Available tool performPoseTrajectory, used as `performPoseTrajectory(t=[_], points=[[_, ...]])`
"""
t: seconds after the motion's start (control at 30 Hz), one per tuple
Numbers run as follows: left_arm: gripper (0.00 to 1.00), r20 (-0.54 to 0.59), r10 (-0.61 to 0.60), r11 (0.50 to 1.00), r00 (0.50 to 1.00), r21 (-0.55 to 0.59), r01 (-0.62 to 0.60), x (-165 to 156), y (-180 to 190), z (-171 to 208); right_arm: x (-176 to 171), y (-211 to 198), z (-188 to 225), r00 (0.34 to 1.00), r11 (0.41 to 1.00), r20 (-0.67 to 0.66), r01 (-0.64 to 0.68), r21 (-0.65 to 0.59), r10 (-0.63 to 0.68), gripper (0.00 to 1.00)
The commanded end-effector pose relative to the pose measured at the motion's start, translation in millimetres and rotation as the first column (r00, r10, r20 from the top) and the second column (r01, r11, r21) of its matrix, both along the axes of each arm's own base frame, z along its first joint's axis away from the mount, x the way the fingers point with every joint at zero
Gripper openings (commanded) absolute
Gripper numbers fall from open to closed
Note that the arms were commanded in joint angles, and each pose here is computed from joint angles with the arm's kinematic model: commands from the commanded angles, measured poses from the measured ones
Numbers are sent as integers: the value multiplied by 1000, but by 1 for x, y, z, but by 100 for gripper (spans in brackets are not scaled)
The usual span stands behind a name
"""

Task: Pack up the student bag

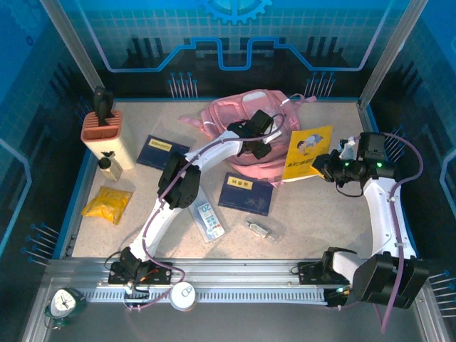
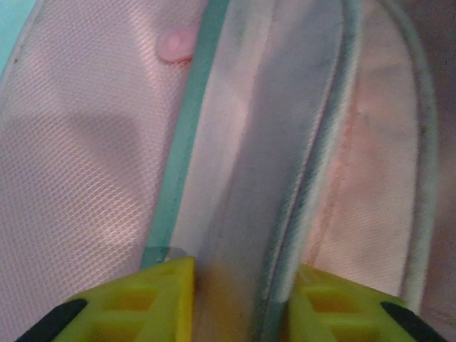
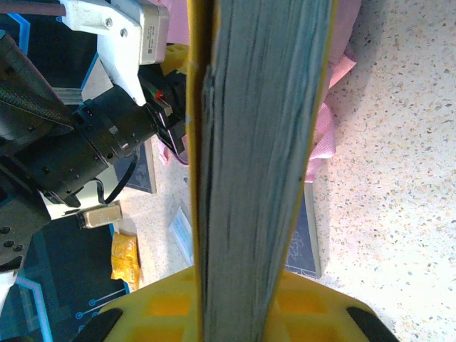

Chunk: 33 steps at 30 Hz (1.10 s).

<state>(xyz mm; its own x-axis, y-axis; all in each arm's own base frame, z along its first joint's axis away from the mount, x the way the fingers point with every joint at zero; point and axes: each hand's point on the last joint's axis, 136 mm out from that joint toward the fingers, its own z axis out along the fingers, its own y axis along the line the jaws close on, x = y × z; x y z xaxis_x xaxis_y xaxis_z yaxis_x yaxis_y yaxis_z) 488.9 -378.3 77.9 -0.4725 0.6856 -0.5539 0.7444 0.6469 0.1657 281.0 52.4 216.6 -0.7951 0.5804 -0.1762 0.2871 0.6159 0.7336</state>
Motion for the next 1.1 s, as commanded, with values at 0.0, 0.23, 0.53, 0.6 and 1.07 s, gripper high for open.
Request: performPoseTrajectory(t=[0.0,0.23,0.53,0.6,1.07], points=[[18,61,25,999,998,38,-28,13,11,14,11,-7,25,994,999,106,-7,-36,11,2],[0,196,31,999,980,-20,-28,13,18,96,1,-11,29,998,997,65,16,-74,-11,0],[0,360,69,990,930,-140,-20,20,34,198,-8,-17,18,999,994,-6,42,-102,-43,0],[0,378,98,985,921,-167,-37,23,38,212,-5,-8,16,1000,997,1,13,-71,-13,0],[0,384,180,939,906,-340,-42,23,33,261,1,44,8,982,983,36,-185,-2,184,1]])
